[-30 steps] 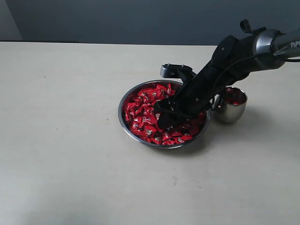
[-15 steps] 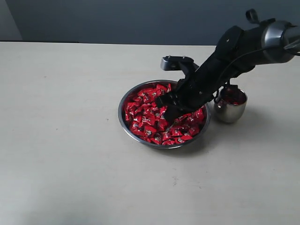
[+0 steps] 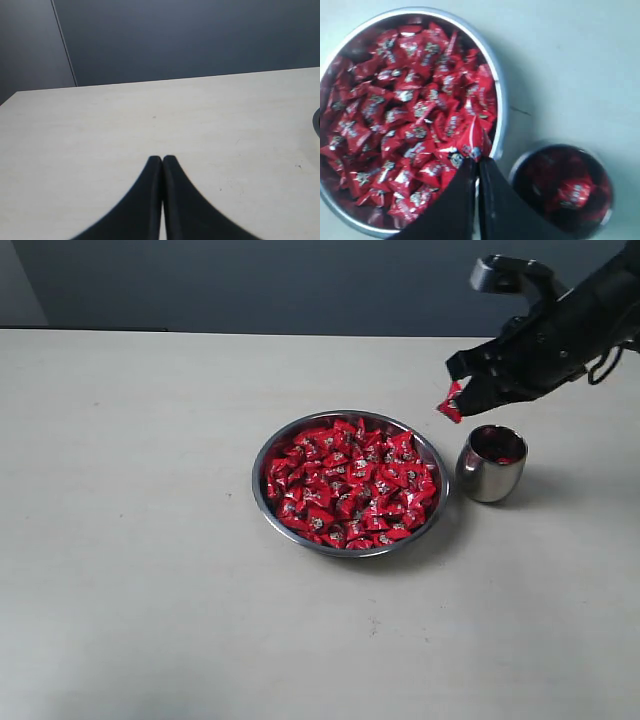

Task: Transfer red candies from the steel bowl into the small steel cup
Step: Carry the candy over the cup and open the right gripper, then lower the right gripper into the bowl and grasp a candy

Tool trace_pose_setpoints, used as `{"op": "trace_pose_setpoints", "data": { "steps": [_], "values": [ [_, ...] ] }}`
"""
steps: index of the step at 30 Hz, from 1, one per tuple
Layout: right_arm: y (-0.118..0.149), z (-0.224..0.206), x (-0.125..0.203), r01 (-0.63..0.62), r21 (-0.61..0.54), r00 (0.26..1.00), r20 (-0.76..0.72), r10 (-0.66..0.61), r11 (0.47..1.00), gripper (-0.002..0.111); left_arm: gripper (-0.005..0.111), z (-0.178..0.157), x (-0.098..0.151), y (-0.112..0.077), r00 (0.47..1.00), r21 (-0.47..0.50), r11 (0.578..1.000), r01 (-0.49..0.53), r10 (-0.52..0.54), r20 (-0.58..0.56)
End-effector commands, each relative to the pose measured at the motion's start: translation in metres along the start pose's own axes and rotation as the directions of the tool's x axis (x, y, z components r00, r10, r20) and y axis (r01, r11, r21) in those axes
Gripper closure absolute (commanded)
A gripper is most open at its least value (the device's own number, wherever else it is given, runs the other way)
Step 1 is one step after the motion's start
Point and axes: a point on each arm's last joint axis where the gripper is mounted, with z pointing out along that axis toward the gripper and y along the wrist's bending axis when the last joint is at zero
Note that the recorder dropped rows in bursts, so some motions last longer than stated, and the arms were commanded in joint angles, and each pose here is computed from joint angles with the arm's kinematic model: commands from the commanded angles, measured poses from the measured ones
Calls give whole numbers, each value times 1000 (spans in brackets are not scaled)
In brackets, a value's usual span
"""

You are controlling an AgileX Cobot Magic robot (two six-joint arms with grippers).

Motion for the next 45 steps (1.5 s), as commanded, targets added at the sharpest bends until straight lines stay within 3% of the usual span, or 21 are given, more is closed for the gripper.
{"op": "trace_pose_setpoints", "data": {
  "steps": [1, 10, 17, 20, 28, 33, 45],
  "values": [
    [-21, -12, 3, -35, 42, 999, 9, 35, 999, 108, 106, -1, -3, 0, 1000, -3, 1000, 0, 0, 18],
    [-39, 7, 14, -24, 121, 993, -112, 38, 992, 106, 106, -1, -3, 0, 1000, -3, 1000, 0, 0, 18],
    [-38, 7, 13, -33, 118, 994, -101, 45, 992, 66, 106, -1, -3, 0, 1000, -3, 1000, 0, 0, 18],
    [-36, 4, 11, -43, 113, 995, -86, 53, 993, 69, 106, -1, -3, 0, 1000, -3, 1000, 0, 0, 18],
    [-19, -16, 4, -108, 31, 994, -3, 108, 994, 92, 106, -1, -3, 0, 1000, -3, 1000, 0, 0, 18],
    [-5, -22, 4, -114, -31, 993, -12, 113, 993, 93, 106, -1, -3, 0, 1000, -3, 1000, 0, 0, 18],
    [58, 2, -2, 51, -86, 998, -19, -53, 995, 93, 106, -1, -3, 0, 1000, -3, 1000, 0, 0, 18]
  ]
}}
